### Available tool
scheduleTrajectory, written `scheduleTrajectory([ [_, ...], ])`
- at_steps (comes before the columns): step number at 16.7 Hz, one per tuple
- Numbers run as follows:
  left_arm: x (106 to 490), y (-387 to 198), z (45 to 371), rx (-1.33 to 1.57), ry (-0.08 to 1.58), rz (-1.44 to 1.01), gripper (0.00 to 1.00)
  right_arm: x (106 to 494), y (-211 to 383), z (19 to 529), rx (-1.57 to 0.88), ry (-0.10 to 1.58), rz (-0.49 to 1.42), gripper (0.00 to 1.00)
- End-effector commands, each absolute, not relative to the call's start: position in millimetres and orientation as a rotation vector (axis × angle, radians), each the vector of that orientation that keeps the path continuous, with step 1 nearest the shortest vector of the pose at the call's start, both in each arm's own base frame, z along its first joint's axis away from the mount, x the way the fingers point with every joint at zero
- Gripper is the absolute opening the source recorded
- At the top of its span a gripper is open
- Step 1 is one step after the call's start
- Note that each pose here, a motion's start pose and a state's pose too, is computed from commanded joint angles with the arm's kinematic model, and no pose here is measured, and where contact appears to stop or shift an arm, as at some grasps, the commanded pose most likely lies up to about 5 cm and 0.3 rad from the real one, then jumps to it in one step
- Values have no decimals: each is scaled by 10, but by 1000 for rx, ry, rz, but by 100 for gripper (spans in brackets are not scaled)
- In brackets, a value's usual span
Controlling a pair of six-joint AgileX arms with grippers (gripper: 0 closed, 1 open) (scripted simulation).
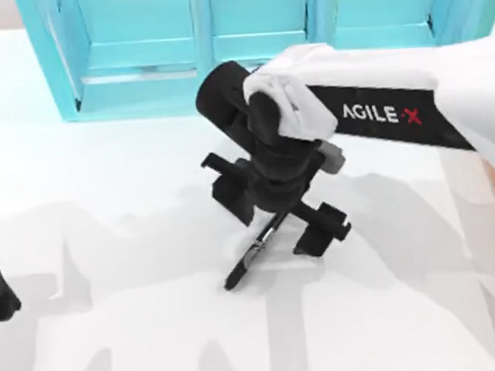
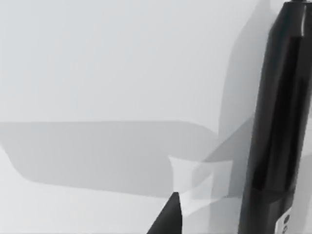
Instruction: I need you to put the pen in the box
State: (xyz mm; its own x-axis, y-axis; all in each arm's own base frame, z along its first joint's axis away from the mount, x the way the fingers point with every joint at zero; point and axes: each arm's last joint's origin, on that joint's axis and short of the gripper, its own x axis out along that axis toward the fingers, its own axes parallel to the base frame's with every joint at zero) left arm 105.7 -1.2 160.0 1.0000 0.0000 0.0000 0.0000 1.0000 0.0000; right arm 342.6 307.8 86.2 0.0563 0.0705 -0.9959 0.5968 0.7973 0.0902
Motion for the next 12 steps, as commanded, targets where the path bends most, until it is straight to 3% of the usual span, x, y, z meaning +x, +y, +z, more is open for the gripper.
scheduleTrajectory([
  [4,1057,-12,1600,0,0,0,100,3426,3078,862,568,1479,-433,2],
  [12,1057,-12,1600,0,0,0,100,3426,3078,862,568,1479,-433,0],
])
